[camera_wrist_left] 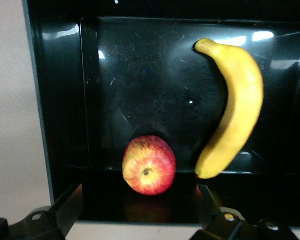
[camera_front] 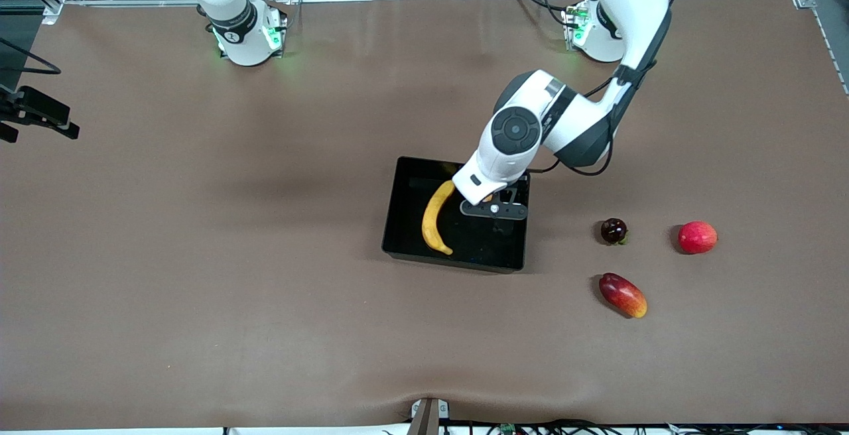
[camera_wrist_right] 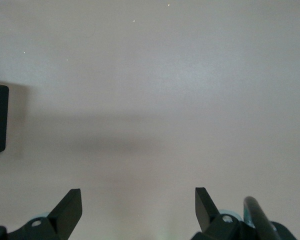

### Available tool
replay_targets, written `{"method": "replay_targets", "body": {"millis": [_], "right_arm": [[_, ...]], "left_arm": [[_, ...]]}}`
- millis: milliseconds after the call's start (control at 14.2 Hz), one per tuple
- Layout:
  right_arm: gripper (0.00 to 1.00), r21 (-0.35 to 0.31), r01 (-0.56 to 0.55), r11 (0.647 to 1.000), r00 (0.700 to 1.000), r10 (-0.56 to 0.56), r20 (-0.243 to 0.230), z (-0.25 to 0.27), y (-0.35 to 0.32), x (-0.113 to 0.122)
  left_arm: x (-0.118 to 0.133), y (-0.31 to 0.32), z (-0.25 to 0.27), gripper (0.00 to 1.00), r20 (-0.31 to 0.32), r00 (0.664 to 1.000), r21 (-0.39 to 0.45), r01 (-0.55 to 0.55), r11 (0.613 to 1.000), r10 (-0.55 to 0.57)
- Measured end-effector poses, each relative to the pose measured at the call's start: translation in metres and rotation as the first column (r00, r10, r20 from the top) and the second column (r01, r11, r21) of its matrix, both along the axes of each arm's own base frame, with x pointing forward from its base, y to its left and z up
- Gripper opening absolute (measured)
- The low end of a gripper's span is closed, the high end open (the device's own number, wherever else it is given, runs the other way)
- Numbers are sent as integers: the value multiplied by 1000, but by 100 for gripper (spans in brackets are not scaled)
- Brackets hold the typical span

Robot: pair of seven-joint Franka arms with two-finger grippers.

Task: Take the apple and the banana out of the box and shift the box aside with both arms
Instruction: 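Lower the left gripper into the tray and grasp the red apple, then carry the apple out of the tray and lower it beside the mango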

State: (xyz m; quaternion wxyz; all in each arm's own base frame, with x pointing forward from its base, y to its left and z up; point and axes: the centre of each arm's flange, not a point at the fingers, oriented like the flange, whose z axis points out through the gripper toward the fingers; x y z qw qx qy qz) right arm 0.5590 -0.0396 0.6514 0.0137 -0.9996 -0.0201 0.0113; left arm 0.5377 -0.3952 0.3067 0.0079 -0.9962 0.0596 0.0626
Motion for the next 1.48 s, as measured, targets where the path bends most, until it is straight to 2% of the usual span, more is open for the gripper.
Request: {"method": "replay_targets", "body": {"millis": [493,915,1056,1126,1196,1337,1478], "right_arm": [[100,0,-2,1000,1000,2,1,0,1,0],[100,0,-2,1000,1000,2,1,0,1,0],[100,0,-2,1000,1000,2,1,0,1,0],[100,0,-2,1000,1000,2,1,0,1,0],[100,0,-2,1000,1000,2,1,0,1,0],[100,0,-2,1000,1000,2,1,0,1,0],[100,0,-2,1000,1000,2,1,0,1,0]], "left_arm": [[-14,-23,-85,100,-8,1000,40,-16,999,17],[-16,-19,-102,100,-11,1000,74,7,997,-6],[-18,-18,-104,96,-15,1000,77,8,997,-7],[-18,-18,-105,92,-17,1000,78,8,997,-7],[-19,-17,-106,92,-21,1000,81,9,997,-8],[-21,-16,-106,74,-31,999,92,12,996,-9],[-21,-15,-104,71,-39,999,103,14,995,-10]]}}
